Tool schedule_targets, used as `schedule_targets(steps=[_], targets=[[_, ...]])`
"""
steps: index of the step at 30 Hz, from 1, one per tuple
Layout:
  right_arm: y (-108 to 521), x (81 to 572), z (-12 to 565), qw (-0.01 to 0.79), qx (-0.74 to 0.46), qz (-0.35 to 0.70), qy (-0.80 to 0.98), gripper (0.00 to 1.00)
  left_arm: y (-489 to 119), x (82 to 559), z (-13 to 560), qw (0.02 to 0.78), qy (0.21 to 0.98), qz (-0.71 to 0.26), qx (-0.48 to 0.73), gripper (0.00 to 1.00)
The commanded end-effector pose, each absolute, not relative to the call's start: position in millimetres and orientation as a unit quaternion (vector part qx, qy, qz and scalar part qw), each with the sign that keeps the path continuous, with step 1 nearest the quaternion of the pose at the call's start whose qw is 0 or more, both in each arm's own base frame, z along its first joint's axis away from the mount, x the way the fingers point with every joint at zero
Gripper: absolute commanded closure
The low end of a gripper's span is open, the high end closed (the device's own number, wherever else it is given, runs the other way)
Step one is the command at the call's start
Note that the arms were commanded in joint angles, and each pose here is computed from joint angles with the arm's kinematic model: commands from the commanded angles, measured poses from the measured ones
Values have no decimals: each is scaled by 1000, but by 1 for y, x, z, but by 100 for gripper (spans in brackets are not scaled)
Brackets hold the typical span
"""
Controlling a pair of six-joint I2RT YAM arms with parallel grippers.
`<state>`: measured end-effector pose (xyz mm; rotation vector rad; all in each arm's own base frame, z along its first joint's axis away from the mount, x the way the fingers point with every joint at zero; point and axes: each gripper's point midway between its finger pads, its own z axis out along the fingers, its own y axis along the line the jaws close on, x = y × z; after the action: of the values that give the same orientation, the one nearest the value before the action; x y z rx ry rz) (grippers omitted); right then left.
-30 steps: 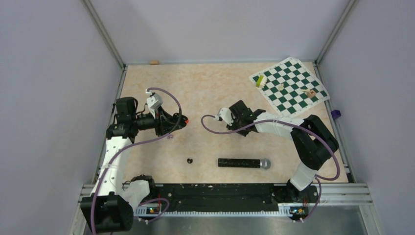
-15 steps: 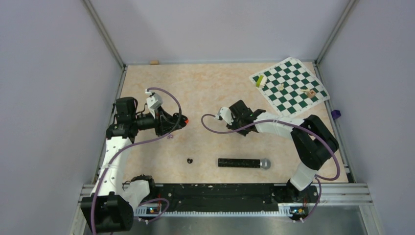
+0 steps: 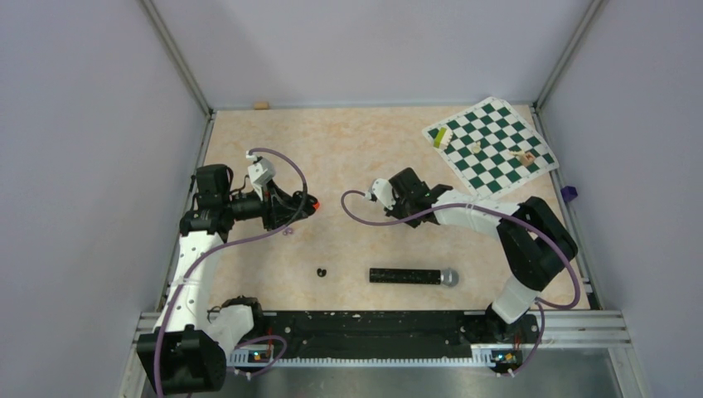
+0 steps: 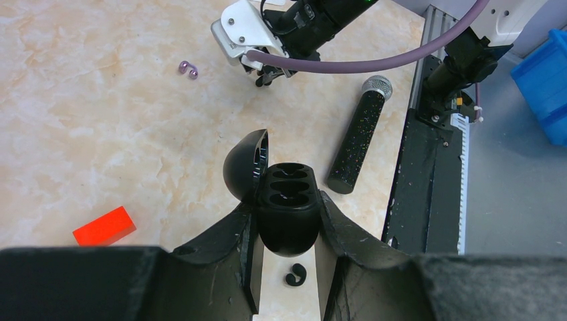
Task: Insert the wireless bluetooth earbuds into the charging case
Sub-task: Pick up the earbud from the center of the board, then place the earbud in the charging case.
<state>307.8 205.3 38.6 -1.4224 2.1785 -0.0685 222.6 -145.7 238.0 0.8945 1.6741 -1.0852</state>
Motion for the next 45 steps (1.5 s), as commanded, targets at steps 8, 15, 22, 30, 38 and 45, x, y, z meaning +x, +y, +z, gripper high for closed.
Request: schedule_targets(steps=[8, 15, 22, 30, 38, 45], targets=[[215, 308, 52, 286, -527, -12, 800, 99, -147, 221, 243, 467, 663, -451, 372, 100], [215, 310, 58, 294, -524, -13, 799, 100, -147, 222, 243, 466, 664, -452, 371, 100], [237, 306, 117, 352, -509, 49, 784, 100, -147, 234, 245, 468, 674, -439, 366, 100], [260, 295, 214, 430, -508, 125, 736, 100, -175, 251, 243, 430, 686, -414, 417, 100], [288, 267, 307, 487, -514, 234, 667, 100, -206, 278, 256, 390, 675, -458, 428, 100], [293, 243, 337, 499, -520, 285, 632, 100, -231, 279, 253, 389, 661, -464, 444, 100]])
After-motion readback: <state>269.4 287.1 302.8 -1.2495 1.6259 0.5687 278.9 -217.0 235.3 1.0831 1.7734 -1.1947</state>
